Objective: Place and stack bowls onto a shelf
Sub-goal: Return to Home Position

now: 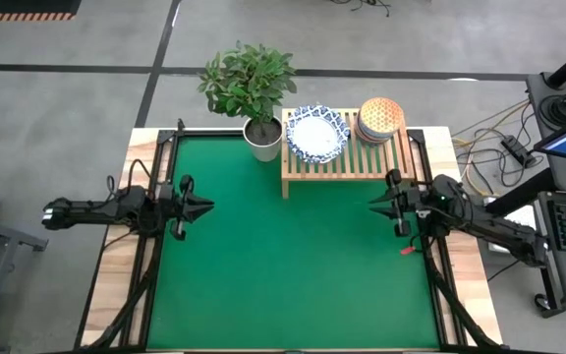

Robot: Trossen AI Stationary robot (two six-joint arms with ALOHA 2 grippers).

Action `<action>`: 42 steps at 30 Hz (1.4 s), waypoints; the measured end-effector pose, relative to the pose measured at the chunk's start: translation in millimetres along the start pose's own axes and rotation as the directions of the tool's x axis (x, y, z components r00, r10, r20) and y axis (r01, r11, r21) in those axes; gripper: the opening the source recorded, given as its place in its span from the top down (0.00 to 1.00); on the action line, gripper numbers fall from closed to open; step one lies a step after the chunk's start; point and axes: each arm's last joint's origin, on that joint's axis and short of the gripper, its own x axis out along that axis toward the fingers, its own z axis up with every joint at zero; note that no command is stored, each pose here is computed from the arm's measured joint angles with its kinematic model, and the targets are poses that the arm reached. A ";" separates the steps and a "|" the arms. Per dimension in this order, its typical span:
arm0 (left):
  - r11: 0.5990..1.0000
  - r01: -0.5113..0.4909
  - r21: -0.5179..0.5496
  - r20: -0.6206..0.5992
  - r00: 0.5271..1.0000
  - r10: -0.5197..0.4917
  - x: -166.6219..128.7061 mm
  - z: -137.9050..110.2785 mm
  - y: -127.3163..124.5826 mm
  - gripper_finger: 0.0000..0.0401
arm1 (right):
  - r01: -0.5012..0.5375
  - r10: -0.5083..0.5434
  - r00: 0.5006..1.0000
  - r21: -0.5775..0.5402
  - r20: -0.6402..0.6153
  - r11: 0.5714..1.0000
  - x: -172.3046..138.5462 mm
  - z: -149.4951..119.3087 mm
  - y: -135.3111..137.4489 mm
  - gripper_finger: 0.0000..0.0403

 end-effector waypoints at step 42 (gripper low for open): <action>1.000 -0.004 0.001 -0.015 1.000 0.004 1.2 -1.4 0.2 0.91 | 0.315 -0.314 0.946 0.007 -0.077 0.949 11.8 -4.8 -17.4 0.83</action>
